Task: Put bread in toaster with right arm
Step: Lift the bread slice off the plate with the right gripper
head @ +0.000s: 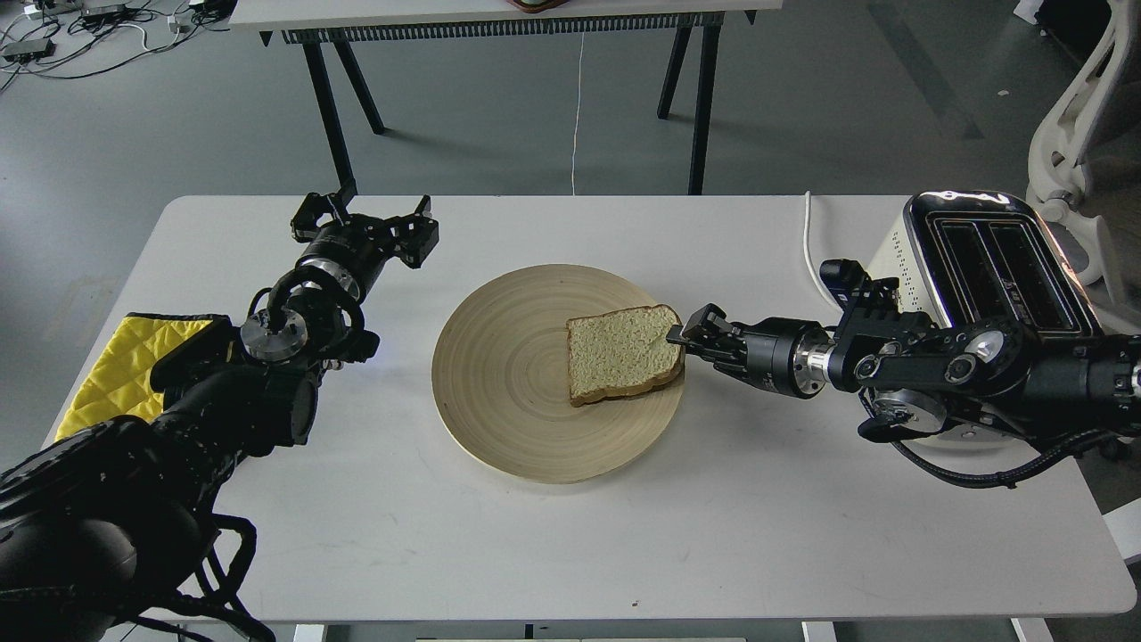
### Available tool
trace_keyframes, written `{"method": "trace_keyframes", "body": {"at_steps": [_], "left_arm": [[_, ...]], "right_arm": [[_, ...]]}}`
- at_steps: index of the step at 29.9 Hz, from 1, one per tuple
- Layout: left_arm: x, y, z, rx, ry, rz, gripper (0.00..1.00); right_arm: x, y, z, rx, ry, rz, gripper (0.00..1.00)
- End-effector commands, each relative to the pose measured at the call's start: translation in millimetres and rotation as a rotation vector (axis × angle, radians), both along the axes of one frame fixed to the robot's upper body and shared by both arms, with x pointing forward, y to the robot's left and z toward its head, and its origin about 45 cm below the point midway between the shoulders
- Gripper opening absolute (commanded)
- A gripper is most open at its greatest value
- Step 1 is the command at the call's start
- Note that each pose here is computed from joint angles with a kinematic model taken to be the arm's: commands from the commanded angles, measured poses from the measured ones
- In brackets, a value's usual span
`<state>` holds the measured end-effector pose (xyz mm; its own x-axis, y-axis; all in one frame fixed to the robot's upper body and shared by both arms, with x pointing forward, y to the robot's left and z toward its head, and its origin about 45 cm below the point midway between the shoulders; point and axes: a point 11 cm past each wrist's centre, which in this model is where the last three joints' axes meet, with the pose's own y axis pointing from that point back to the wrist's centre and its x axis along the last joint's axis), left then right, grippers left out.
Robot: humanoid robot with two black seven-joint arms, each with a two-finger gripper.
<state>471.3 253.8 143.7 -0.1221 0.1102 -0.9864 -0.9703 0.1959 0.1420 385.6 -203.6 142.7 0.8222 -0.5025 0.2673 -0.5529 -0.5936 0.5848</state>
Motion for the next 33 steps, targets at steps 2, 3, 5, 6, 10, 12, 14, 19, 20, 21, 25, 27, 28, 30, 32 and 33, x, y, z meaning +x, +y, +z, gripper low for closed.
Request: {"method": "trace_keyframes", "body": {"at_steps": [2,3,5,6,10,12,14,19,20,21,25,27,28,30,32,33], "left_arm": [[0,0,1,0.000,-0.001,0.000,1.00],[0,0,0,0.000,0.000,0.000,1.00],[0,0,1,0.000,-0.001,0.000,1.00],[0,0,0,0.000,0.000,0.000,1.00],[0,0,1,0.000,-0.001,0.000,1.00],[0,0,0,0.000,0.000,0.001,1.00],[0,0,0,0.000,0.000,0.000,1.00],[0,0,0,0.000,0.000,0.001,1.00],[0,0,0,0.000,0.000,0.000,1.00],[0,0,0,0.000,0.000,0.000,1.00],[0,0,0,0.000,0.000,0.000,1.00],[0,0,0,0.000,0.000,0.000,1.00],[0,0,0,0.000,0.000,0.000,1.00],[0,0,0,0.000,0.000,0.000,1.00],[0,0,1,0.000,-0.001,0.000,1.00],[0,0,0,0.000,0.000,0.000,1.00]], "right_arm": [[4,4,5,0.017,-0.016,-0.005,0.04],[5,6,7,0.025,-0.019,-0.006,0.04],[8,8,11,0.037,-0.026,-0.010,0.02],[9,9,13,0.040,-0.032,-0.012,0.02],[21,15,29,0.058,-0.071,-0.014,0.01],[28,17,39,0.061,-0.097,-0.011,0.01],[37,19,53,0.061,-0.130,-0.008,0.01],[65,-3,105,0.044,-0.245,-0.046,0.01],[71,-14,118,0.036,-0.272,-0.061,0.01],[76,-24,132,0.027,-0.297,-0.076,0.01],[89,-62,177,-0.049,-0.391,-0.113,0.01],[93,-82,199,-0.112,-0.434,-0.125,0.01],[94,-92,209,-0.144,-0.456,-0.132,0.01],[94,-114,225,-0.216,-0.487,-0.152,0.01],[95,-134,242,-0.290,-0.523,-0.163,0.01],[95,-143,250,-0.335,-0.539,-0.166,0.01]]}}
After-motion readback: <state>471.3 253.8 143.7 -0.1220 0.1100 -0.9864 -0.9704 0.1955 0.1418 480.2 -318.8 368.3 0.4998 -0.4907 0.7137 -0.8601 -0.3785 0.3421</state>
